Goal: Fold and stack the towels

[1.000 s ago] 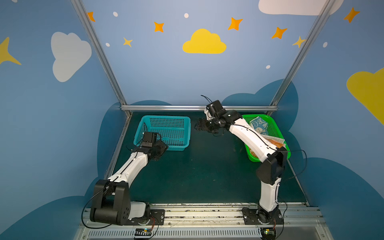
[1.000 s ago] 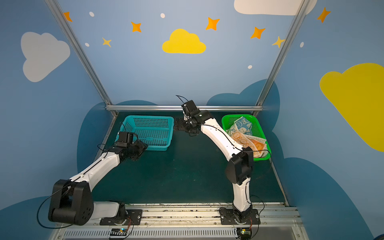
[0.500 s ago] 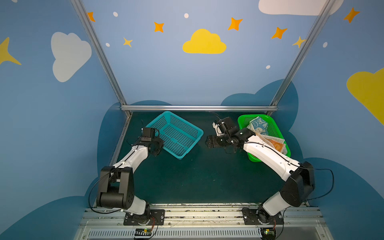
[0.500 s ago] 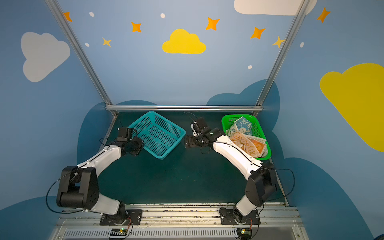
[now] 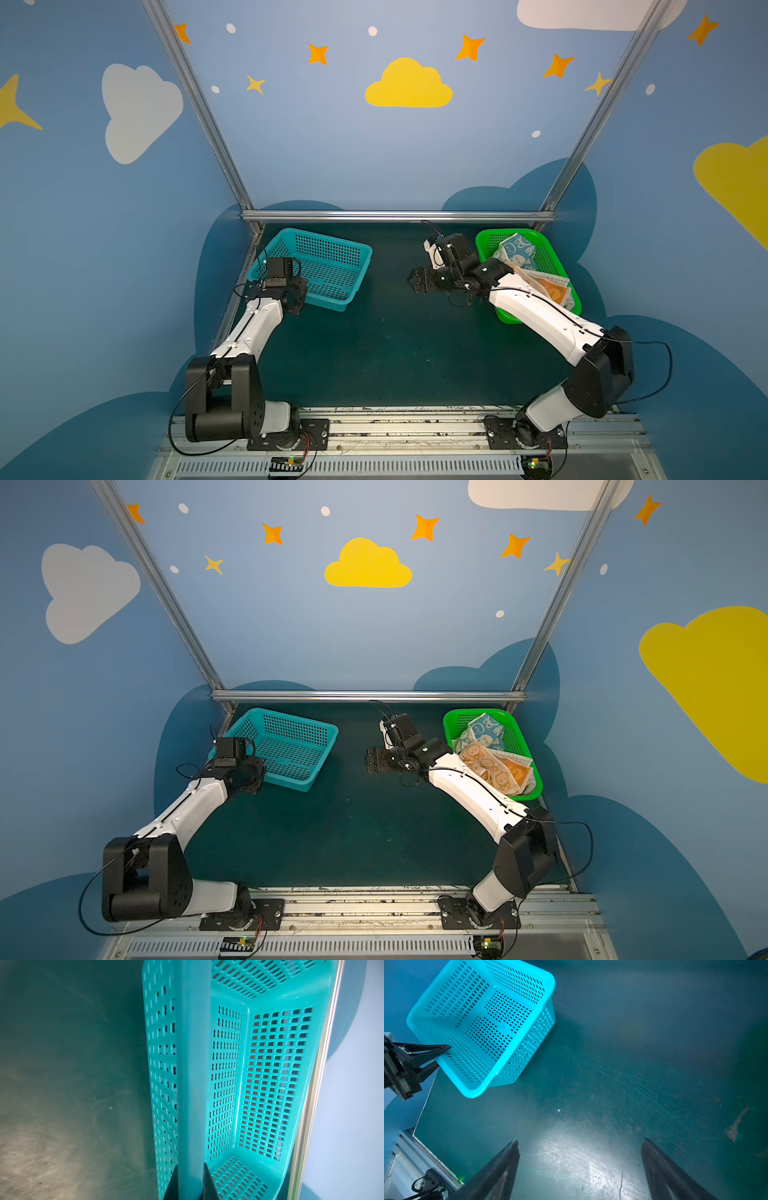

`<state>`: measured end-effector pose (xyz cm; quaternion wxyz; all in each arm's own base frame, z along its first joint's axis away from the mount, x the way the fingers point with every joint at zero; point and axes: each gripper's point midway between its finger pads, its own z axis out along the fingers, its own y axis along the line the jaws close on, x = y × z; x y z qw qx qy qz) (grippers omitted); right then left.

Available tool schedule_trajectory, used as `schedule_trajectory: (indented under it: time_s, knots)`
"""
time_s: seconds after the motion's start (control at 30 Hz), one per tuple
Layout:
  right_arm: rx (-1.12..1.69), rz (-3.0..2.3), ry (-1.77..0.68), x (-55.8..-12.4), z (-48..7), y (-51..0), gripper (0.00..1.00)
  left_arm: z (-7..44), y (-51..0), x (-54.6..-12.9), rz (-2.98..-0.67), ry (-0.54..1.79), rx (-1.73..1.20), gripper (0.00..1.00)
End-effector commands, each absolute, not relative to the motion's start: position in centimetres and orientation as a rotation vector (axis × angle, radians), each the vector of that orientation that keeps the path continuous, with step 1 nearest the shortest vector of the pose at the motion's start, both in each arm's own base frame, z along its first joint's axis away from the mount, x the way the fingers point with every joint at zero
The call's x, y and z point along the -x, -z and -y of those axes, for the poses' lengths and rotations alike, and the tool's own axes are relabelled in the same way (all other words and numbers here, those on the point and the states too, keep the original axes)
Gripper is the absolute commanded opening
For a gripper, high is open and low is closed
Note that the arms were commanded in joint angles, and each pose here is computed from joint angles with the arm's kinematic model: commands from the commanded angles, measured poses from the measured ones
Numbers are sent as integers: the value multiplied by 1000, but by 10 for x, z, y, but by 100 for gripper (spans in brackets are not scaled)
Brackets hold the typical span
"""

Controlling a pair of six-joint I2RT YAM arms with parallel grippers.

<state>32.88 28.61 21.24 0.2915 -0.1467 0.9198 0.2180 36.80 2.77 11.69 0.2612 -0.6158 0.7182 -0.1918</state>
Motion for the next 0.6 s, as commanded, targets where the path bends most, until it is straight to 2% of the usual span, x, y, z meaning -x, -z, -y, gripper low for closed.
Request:
schedule_trajectory:
  time_s: [0.0, 0.27, 0.57]
  knots:
    - [454, -2450, -594, -324, -293, -207, 90, -47, -128, -386, -1784, 522, 1750, 4]
    - [510, -2462, -586, -319, -293, -203, 91, -64, -118, -412, -1649, 481, 1815, 4]
    - [534, -2522, -602, -313, -295, -201, 91, -69, -116, -436, -1636, 454, 1864, 4]
